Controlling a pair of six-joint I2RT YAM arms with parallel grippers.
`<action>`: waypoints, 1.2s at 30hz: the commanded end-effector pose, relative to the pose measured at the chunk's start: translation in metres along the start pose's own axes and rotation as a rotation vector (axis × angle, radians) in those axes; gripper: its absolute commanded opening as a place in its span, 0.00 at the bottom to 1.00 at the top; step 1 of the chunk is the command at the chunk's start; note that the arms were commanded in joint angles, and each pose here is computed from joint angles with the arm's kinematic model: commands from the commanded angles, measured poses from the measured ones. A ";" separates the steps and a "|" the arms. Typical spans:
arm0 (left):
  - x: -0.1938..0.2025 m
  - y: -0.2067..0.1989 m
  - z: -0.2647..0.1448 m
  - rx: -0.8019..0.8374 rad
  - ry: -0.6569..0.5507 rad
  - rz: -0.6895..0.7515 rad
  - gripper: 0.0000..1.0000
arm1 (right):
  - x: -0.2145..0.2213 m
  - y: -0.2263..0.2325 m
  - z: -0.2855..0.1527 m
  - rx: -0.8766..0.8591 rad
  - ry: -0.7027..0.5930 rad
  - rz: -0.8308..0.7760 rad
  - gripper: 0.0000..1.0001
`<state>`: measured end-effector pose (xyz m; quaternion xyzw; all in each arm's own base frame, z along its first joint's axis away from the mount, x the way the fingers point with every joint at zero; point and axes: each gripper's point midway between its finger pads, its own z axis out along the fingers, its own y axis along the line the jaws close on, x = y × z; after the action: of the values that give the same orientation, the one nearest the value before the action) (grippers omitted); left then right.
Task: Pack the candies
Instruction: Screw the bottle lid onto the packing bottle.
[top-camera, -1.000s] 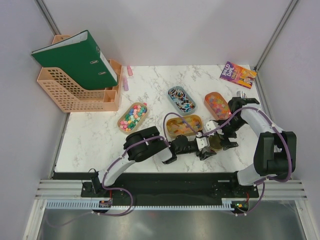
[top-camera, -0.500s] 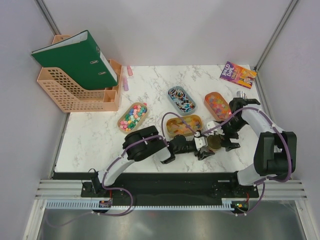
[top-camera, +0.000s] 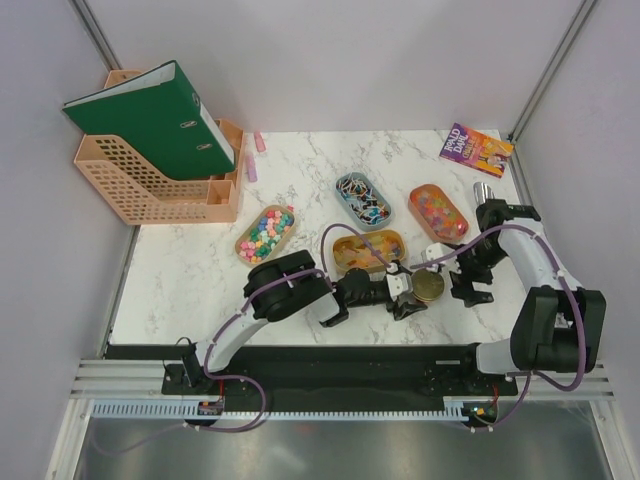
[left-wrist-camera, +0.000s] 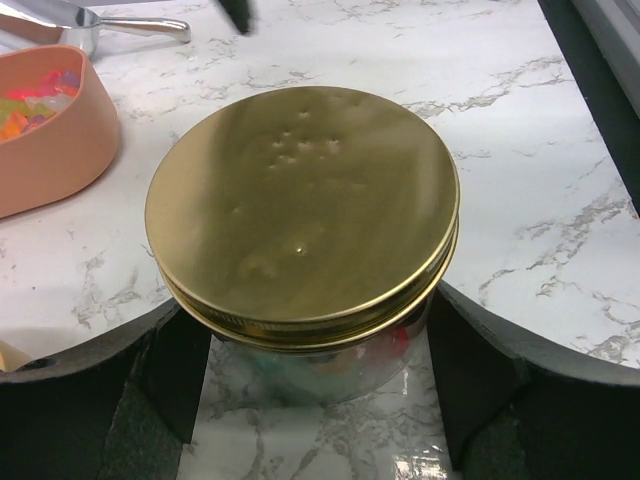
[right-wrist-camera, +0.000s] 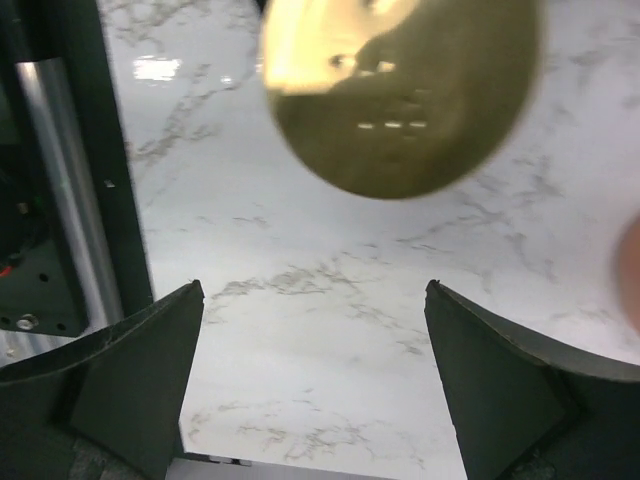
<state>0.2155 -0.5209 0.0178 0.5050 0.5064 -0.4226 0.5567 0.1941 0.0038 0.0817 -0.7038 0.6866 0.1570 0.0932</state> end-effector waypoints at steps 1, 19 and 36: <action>0.122 -0.031 -0.060 0.077 0.411 -0.095 0.02 | -0.017 -0.045 -0.019 0.116 -0.074 0.001 0.98; 0.122 -0.035 -0.066 0.092 0.425 -0.095 0.02 | -0.066 -0.032 0.017 -0.060 -0.119 -0.187 0.98; 0.127 -0.004 -0.067 0.010 0.436 -0.137 0.02 | -0.035 0.049 0.029 -0.144 -0.027 -0.115 0.98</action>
<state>0.2142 -0.5128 0.0190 0.5201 0.4978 -0.4346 0.5412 0.2004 0.0454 0.0686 -0.7628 0.6211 0.1417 0.1107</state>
